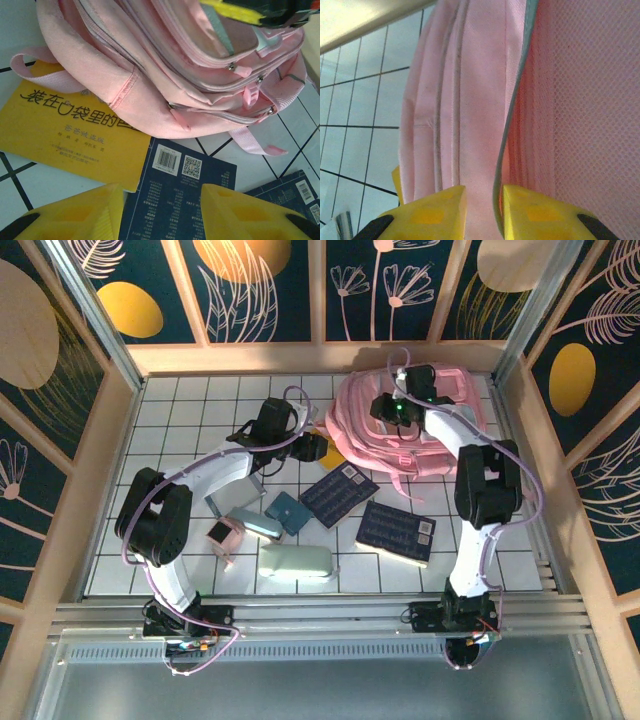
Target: Pack the student bag
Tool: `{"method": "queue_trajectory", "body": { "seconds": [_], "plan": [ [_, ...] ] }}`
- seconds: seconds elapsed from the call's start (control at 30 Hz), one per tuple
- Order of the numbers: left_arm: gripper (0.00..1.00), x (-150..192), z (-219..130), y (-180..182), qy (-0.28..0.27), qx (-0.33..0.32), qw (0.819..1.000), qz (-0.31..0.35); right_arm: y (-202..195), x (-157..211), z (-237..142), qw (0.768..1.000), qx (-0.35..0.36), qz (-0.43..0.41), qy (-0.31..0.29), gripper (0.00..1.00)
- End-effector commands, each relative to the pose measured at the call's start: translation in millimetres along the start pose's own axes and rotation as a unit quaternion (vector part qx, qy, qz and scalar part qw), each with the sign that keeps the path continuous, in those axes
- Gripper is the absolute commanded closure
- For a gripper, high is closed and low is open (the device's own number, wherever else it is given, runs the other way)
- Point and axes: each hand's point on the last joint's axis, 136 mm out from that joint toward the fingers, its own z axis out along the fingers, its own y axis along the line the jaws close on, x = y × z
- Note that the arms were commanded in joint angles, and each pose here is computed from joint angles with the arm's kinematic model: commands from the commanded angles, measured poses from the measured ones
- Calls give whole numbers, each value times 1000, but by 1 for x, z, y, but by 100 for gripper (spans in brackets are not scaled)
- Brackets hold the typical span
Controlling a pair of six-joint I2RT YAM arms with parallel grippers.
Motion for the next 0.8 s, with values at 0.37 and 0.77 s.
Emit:
{"method": "queue_trajectory", "body": {
  "seconds": [0.37, 0.77],
  "plan": [
    [55, -3, -16, -3, -9, -11, 1000, 21, -23, 23, 23, 998, 48, -22, 45, 68],
    [55, -9, -21, -4, -12, -19, 999, 35, 8, 2, -7, 996, 65, -55, 5, 100]
  ]
}}
